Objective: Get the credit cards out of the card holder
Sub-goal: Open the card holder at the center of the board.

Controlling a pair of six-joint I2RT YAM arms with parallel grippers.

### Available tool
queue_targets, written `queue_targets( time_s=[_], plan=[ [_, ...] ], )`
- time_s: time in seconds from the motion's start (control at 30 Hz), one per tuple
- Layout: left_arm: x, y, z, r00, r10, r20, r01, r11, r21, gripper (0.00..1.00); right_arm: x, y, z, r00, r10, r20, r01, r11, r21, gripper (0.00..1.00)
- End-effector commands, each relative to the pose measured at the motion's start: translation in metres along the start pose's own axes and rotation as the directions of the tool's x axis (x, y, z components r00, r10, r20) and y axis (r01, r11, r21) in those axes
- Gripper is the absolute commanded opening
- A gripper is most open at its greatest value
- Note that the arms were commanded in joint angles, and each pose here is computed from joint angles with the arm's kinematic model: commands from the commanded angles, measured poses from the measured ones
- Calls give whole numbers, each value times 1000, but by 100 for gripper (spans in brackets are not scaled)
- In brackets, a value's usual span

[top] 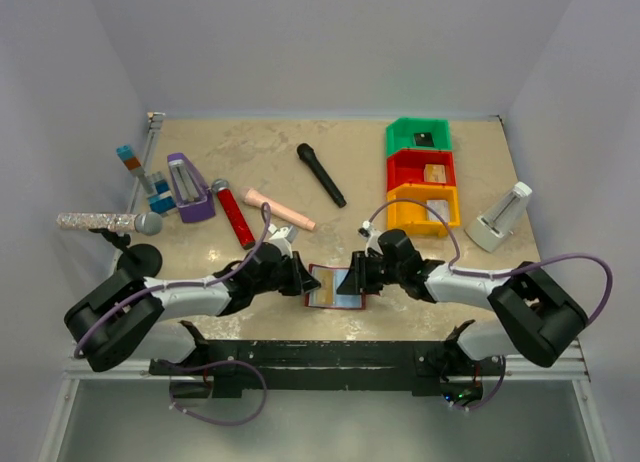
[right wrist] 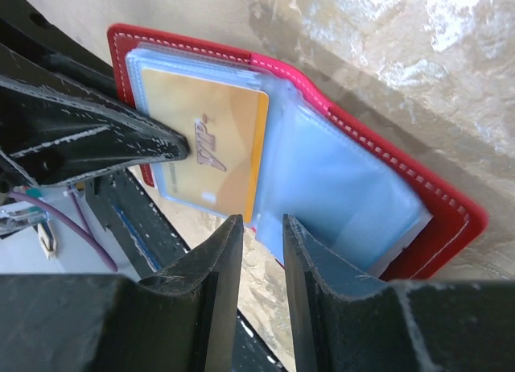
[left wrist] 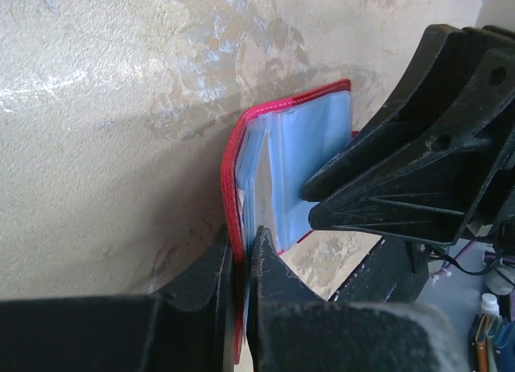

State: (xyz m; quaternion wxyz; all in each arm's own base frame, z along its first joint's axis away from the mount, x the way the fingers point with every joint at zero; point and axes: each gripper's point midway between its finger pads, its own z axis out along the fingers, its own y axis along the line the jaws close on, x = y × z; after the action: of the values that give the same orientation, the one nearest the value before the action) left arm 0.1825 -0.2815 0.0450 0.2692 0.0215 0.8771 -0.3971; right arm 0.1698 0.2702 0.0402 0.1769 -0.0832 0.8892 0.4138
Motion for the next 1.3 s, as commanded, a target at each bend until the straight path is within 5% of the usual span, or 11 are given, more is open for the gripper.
queue_targets(
  time_s=[0.0, 0.5, 0.9, 1.27],
  plan=[
    [4, 11, 4, 1000, -6, -22, 6, 1000, -27, 1, -5, 6, 2, 999, -12, 31, 14, 998, -64, 32],
    [-9, 24, -5, 1000, -19, -8, 18, 995, -99, 49, 5, -5, 5, 1000, -3, 22, 4, 998, -60, 32],
    [-35, 13, -37, 996, 37, 87, -26, 992, -127, 52, 0, 0, -5, 999, -34, 36, 35, 998, -42, 36],
    [-36, -37, -32, 997, -7, 81, -2, 994, 113, 45, -33, 47, -43, 983, -134, 122, 144, 987, -78, 40]
  ],
)
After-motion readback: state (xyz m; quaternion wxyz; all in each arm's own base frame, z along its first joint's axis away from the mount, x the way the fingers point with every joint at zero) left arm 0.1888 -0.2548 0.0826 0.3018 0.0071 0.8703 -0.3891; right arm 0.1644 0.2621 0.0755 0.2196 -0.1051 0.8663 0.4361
